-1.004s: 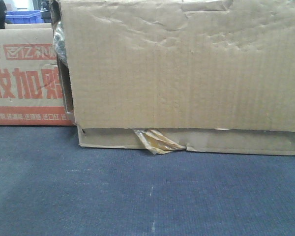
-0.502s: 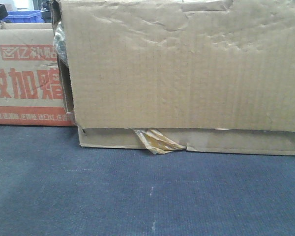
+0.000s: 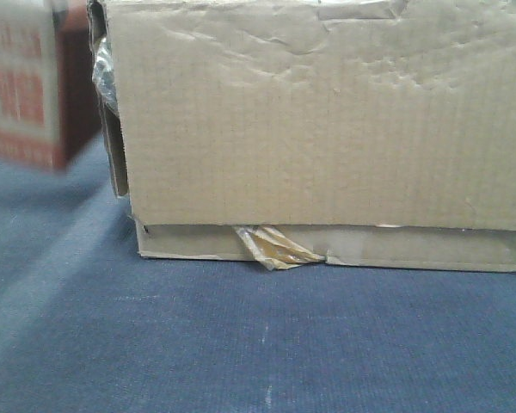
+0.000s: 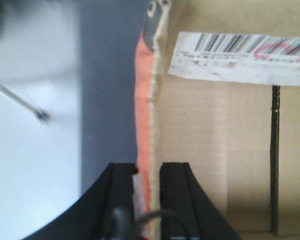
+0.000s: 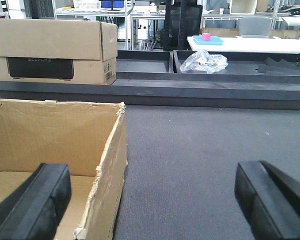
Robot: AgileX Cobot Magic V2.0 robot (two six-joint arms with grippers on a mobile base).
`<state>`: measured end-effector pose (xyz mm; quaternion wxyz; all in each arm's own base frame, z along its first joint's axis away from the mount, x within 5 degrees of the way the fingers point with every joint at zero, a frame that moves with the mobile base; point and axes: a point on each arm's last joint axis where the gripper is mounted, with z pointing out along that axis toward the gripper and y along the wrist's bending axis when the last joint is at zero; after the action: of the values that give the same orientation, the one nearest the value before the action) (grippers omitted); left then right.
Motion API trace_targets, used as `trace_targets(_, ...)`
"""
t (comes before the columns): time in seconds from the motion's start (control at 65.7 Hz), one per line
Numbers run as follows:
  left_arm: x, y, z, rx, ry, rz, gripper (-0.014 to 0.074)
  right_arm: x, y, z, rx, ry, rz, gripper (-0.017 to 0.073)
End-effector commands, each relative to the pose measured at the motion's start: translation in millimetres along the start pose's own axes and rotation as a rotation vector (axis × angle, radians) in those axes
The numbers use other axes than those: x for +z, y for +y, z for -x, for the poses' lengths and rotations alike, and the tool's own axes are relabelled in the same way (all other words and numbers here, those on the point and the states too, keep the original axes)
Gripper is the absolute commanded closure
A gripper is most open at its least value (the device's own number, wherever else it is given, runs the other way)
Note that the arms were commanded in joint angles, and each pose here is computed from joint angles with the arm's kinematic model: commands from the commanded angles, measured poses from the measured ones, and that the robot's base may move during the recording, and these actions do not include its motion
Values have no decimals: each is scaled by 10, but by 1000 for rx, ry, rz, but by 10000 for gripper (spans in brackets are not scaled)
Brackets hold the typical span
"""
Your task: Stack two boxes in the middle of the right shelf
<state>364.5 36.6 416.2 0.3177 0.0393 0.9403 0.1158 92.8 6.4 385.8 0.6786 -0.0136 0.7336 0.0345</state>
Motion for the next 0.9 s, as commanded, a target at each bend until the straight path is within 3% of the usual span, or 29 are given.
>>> trace_targets(0.0, -458, 93, 39, -78, -170, 30, 704, 3, -4, 26, -6, -14, -5, -10)
trace_targets(0.183, -1144, 124, 77, -176, -462, -27, 704, 3, -4, 34, -6, -22, -5, -10)
trace_targets(0.335, -1605, 45, 143, -239, -621, -177, 704, 2, -5, 48, -6, -37, -6, -10)
trace_targets(0.472, -1914, -152, 214, -237, -721, -331, 704, 2, -6, 53, -6, -43, -7, -10)
trace_targets(0.624, -2032, -543, 300, -173, -781, -477, 704, 2, -6, 53, -6, -43, -7, -10)
trace_targets(0.776, -1869, -1078, 409, -89, -726, -610, 704, 2, -6, 57, -6, -47, -7, -10)
trace_targets(0.883, -1644, -1408, 474, -55, -652, -663, 704, 2, -6, 59, -6, -49, -7, -10)
